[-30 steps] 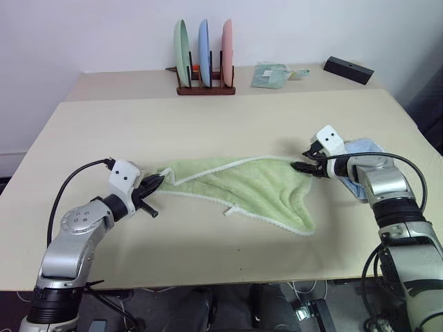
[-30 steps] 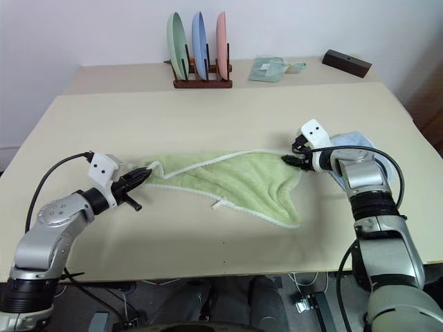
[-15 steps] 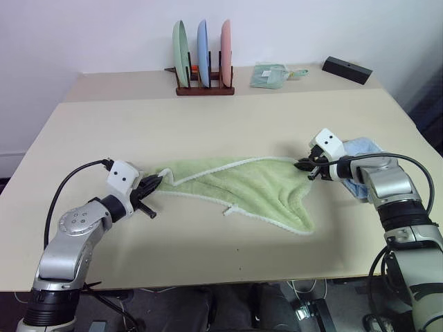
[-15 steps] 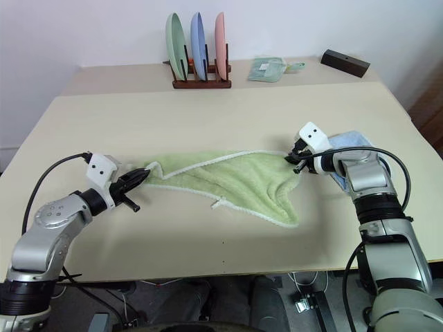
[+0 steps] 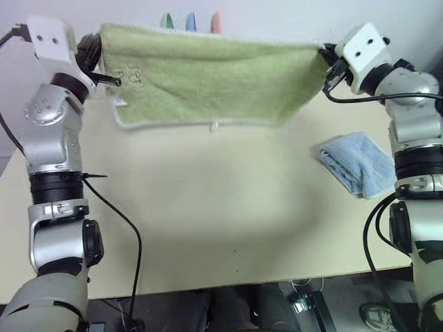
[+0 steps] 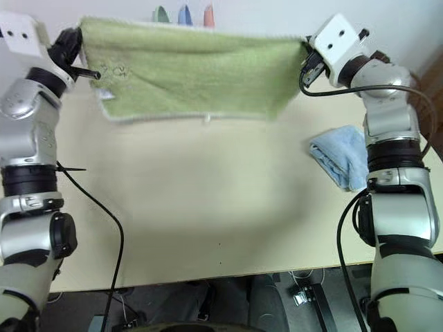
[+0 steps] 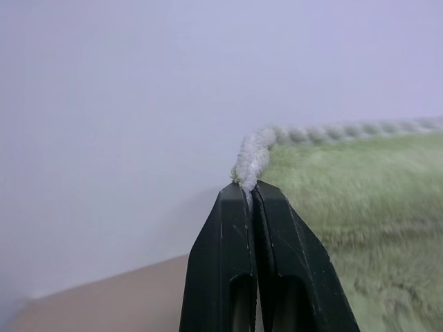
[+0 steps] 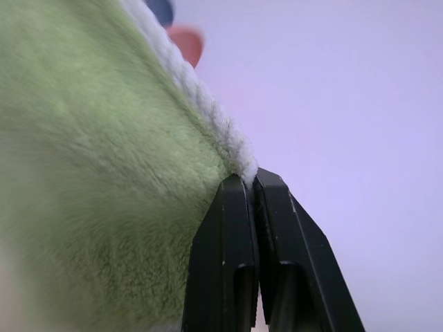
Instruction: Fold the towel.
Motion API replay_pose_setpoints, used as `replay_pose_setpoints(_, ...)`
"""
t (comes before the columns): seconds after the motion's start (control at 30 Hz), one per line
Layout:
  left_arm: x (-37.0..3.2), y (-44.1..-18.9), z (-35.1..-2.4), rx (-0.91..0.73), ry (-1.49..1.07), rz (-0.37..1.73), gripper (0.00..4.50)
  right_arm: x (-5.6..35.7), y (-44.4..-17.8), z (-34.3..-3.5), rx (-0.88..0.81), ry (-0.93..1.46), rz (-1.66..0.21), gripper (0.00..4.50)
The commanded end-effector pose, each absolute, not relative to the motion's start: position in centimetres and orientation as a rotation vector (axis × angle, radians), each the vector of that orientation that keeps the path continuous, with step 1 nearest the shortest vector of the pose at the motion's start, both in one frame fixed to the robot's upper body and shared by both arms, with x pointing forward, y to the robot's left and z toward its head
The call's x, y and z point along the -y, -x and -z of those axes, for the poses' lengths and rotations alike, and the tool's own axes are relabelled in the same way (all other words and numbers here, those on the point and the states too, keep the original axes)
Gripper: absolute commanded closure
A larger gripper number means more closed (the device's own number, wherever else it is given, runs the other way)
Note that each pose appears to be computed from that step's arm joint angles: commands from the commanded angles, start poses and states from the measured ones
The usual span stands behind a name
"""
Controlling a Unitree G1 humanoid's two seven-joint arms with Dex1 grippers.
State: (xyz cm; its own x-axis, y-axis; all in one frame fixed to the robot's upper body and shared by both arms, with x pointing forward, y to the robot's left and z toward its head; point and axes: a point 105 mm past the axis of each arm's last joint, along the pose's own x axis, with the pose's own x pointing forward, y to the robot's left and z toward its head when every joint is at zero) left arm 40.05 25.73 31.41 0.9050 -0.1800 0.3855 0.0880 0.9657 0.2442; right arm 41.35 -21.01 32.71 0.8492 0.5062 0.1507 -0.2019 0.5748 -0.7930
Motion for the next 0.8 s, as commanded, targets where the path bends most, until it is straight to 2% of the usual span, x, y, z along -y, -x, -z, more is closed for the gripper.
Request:
replay_pose_setpoints(0.03, -25.4, -38.2, -28.5, 0.34, -0.257, 0.251, 4.5, 19.9, -39.1, -31.1, 0.378, 0.862, -0.593, 4.48)
replay_pose_setpoints(0.13, -25.0, -35.6, -24.6, 0.214, -0.277, 0.366, 4.5, 19.4, -37.2, -27.5, 0.265, 0.832, -0.747, 4.48)
replay_pose_setpoints(0.23, -24.9, -31.3, -19.8, 0.023, -0.251, 0.488, 4.5, 19.7, -34.0, -23.3, 0.067, 0.759, -0.914, 4.48)
replay_pose_setpoints(0.4, -25.6, -25.7, -14.7, -0.224, -0.154, 0.562, 4.5, 20.6, -29.7, -19.3, -0.196, 0.658, -1.053, 4.48)
replay_pose_setpoints(0.47, -26.0, -24.4, -13.7, -0.281, -0.131, 0.555, 4.5, 20.9, -28.2, -18.2, -0.282, 0.622, -1.101, 4.48)
replay_pose_setpoints(0.6, -26.5, -23.5, -13.4, -0.293, -0.096, 0.526, 4.5, 21.6, -27.0, -17.5, -0.35, 0.572, -1.12, 4.48)
replay_pose_setpoints(0.73, -27.8, -24.8, -14.6, -0.207, -0.07, 0.431, 4.5, 22.1, -28.9, -18.6, -0.262, 0.577, -1.028, 4.48)
replay_pose_setpoints(0.8, -29.2, -26.8, -15.2, -0.16, -0.081, 0.328, 4.5, 22.7, -31.1, -19.4, -0.192, 0.602, -0.935, 4.48)
